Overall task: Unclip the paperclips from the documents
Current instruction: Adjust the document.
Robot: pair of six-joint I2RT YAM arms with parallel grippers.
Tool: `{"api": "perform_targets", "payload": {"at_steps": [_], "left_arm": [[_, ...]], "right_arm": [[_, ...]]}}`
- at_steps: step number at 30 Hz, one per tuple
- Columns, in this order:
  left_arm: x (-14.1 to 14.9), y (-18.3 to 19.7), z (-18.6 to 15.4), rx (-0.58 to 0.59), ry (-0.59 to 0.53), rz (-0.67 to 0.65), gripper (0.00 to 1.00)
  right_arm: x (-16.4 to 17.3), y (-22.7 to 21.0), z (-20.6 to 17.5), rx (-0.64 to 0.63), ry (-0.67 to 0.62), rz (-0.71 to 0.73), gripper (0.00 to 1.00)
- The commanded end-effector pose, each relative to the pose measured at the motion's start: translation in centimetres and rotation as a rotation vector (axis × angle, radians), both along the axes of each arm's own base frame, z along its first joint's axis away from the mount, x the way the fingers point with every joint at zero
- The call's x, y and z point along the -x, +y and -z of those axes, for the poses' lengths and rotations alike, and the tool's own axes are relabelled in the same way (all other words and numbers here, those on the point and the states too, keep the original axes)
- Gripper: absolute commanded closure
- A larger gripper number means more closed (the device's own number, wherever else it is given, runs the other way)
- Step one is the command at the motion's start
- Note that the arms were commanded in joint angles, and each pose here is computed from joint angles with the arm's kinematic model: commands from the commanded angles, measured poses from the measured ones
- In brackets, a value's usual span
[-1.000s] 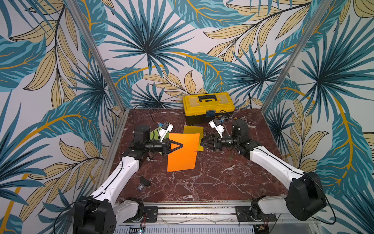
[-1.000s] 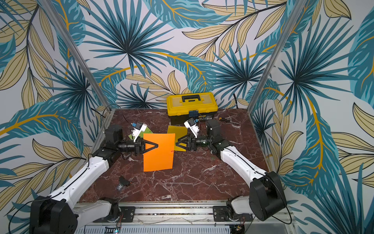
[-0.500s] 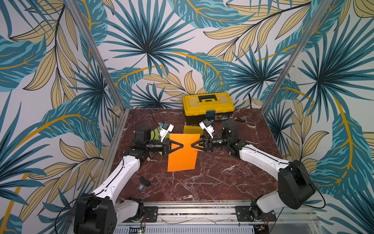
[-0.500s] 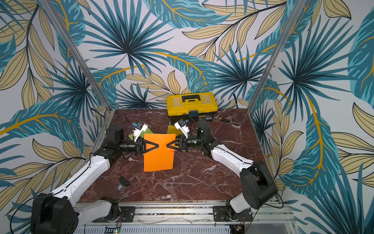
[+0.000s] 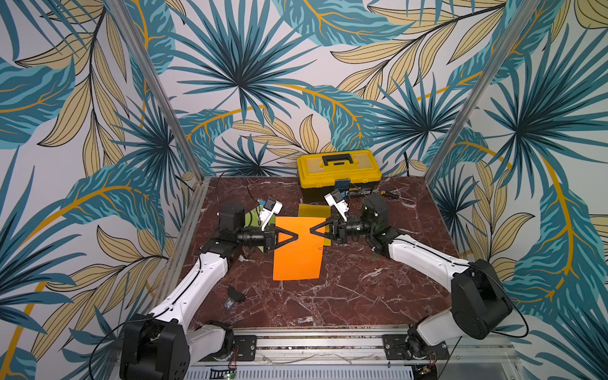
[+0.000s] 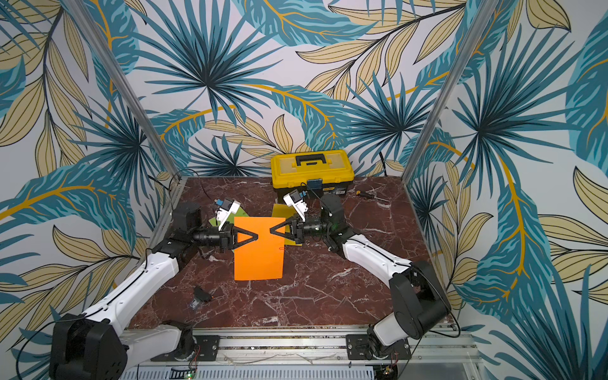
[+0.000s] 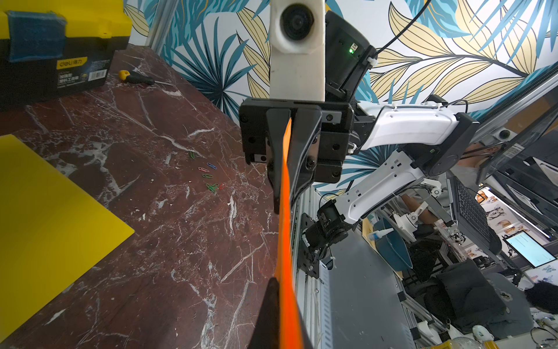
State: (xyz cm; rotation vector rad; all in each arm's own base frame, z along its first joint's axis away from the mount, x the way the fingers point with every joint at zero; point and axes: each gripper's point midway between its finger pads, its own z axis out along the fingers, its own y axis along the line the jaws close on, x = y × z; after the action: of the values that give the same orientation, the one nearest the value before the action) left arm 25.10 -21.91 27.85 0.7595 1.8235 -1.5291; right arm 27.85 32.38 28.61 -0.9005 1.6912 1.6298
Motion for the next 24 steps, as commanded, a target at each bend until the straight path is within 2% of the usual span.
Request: {"api": "perform_targets", "payload": {"at_steps": [1, 3, 5, 22, 24], "left_arm": [[-0.2, 0.0, -0.8, 0.006, -0.018, -0.009, 0.88], [-0.1, 0.0, -0.6, 0.006, -0.005, -0.010, 0.81], [0.0, 0.0, -0.3, 0.005, 0.004, -0.012, 0.80], [0.3, 0.3, 0.0, -0.003, 0.011, -0.047, 0.80], [0.2, 0.3, 0.0, -0.003, 0.013, -0.047, 0.83]], "right_arm": [[-0.1, 0.1, -0.4, -0.015, -0.018, 0.013, 1.00], [-0.4, 0.1, -0.8, -0.024, -0.024, 0.024, 1.00], [-0.6, -0.1, -1.3, -0.037, -0.031, 0.033, 1.00], [-0.9, -1.0, -2.4, -0.043, -0.050, 0.067, 1.00], [-0.9, -1.0, -2.5, -0.044, -0.050, 0.069, 1.00]]}}
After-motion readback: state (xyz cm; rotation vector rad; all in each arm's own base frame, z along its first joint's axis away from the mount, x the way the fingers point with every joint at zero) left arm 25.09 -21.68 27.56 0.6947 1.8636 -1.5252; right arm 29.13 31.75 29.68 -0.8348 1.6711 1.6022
